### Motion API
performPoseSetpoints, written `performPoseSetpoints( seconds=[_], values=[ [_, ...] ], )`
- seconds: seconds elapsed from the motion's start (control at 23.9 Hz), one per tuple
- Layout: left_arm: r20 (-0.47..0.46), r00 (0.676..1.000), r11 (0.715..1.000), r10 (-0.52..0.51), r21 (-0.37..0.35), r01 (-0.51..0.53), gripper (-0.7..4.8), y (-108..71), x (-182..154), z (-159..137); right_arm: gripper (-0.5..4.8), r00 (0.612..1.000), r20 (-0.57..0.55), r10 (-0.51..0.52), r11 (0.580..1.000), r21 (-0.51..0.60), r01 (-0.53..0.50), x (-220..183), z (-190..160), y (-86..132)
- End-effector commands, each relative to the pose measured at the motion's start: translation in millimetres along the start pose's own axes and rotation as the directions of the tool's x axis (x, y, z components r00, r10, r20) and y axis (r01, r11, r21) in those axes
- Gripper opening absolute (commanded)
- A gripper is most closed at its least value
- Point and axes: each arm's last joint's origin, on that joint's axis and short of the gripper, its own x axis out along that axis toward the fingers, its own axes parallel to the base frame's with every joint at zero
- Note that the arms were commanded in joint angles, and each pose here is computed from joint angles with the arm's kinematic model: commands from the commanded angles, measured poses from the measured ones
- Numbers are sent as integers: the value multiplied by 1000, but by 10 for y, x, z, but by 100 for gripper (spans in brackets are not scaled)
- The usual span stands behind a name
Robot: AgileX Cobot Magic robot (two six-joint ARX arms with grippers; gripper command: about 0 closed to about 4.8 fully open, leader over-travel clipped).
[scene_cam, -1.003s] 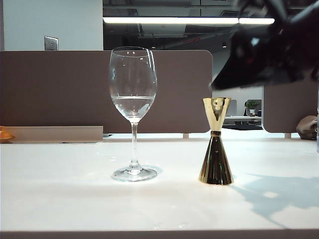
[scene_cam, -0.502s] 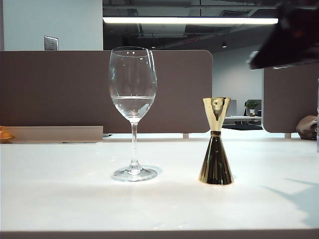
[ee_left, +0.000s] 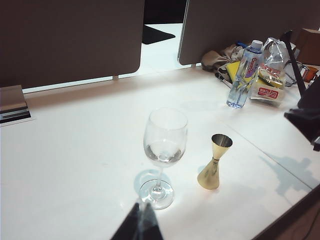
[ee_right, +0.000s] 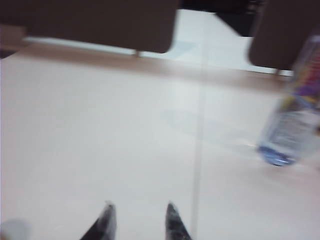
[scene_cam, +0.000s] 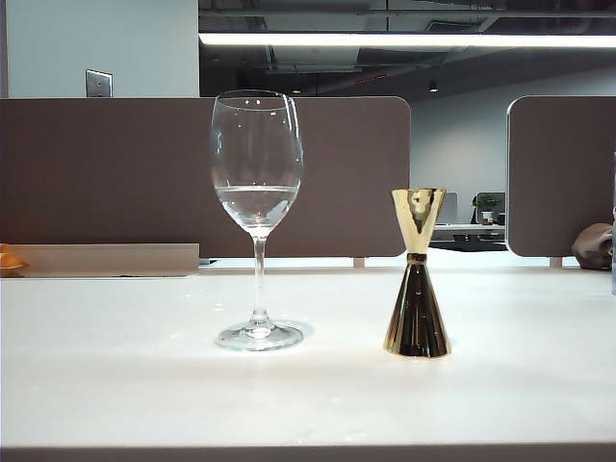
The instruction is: Pick up the jigger and pour the water inside into the glass.
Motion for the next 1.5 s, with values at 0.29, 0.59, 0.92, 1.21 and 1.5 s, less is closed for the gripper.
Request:
performPoseSetpoints(
  seconds=[0.29, 0.59, 0.92, 1.21, 1.5],
  values=[
    [13, 1000, 1000, -2, 9, 2, -3, -4, -6, 20, -5, 992, 13, -129, 987, 96, 127, -46, -163, -114],
    [13, 1000, 1000, -2, 9, 2, -3, -4, -6, 20, -5, 995, -7, 103, 990, 100, -101, -75, -462, -29],
    [13, 1000, 1000, -2, 9, 2, -3, -4, -5, 20, -5, 989, -40, 143, 985, 104, -138, -116, -574, -12],
    [13, 1000, 1000, -2, 9, 2, -3, -4, -6, 20, -5, 989, -49, 140, 985, 105, -134, -167, -594, -14],
    [13, 1000, 1000, -2, 9, 2, -3, -4, -6, 20, -5, 987, -80, 136, 986, 108, -127, -220, -640, -14]
  ],
)
